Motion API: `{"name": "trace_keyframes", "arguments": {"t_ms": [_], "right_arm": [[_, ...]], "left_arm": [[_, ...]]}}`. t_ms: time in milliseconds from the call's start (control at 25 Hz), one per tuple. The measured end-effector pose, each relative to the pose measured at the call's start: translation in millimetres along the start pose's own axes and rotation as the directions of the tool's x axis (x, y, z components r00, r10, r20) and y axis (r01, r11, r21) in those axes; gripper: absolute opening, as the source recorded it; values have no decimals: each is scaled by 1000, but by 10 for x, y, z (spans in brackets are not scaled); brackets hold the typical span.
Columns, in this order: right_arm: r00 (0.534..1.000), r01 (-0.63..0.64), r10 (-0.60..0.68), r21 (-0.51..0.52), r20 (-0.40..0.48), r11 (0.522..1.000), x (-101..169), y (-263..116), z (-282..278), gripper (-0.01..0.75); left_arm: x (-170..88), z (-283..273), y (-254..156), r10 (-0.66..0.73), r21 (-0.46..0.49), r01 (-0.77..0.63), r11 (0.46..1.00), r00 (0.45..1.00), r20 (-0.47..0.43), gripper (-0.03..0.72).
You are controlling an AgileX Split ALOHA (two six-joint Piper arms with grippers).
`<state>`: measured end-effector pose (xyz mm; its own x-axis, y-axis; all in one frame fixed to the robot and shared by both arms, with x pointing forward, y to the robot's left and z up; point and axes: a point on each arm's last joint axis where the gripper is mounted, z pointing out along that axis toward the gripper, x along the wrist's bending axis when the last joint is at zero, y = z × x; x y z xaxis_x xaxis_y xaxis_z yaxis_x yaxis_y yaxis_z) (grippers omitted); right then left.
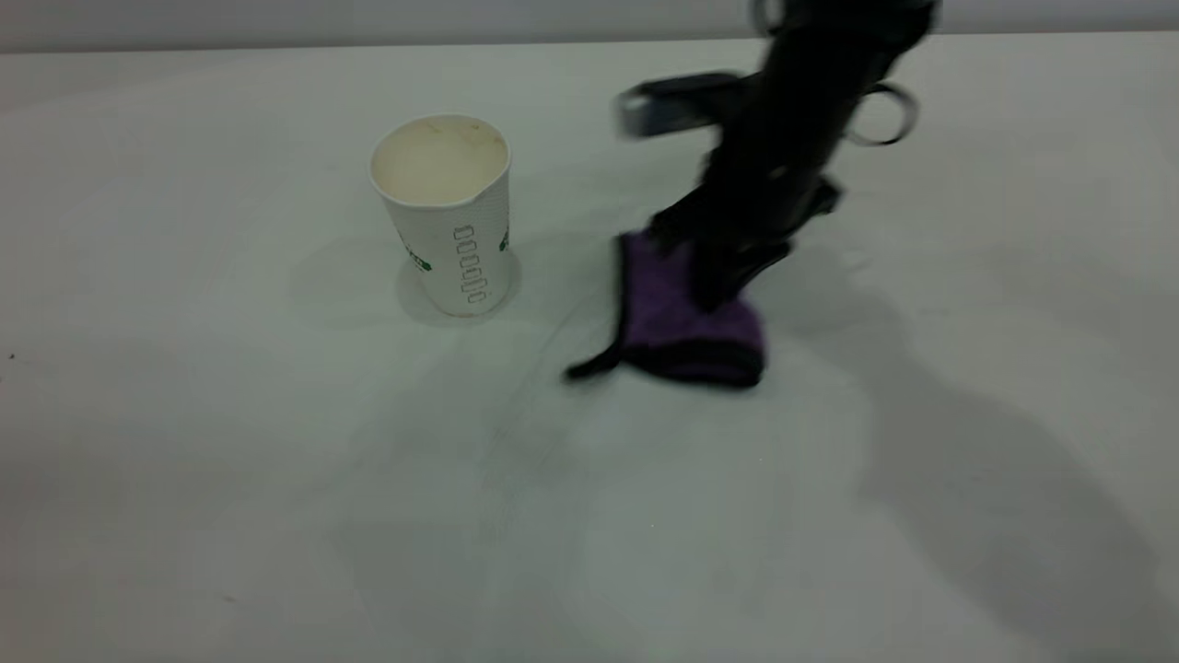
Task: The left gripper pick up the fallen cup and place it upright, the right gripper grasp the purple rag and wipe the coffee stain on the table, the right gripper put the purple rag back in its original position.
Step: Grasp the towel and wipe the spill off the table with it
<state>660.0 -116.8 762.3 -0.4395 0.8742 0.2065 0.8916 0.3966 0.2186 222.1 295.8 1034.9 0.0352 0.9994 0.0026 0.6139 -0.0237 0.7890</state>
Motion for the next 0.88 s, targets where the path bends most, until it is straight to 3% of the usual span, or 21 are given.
{"name": "trace_keyframes", "arguments": {"t_ms": [240, 400, 600, 880], "right_arm": [[979, -199, 199, -4, 37, 980, -957, -144, -250, 63], [957, -290, 290, 51, 20, 956, -1333, -326, -372, 89], [963, -269, 269, 92, 14, 959, -1423, -397, -437, 191], [983, -181, 181, 88, 5, 980, -1239, -251, -856, 402]], "left_arm": [[0, 0, 0, 0, 0, 0, 1000, 1000, 0, 579], [0, 0, 0, 0, 0, 0, 1000, 1000, 0, 579], [0, 0, -1, 0, 1, 0, 1000, 1000, 0, 579], [0, 0, -1, 0, 1, 0, 1000, 1000, 0, 579]]}}
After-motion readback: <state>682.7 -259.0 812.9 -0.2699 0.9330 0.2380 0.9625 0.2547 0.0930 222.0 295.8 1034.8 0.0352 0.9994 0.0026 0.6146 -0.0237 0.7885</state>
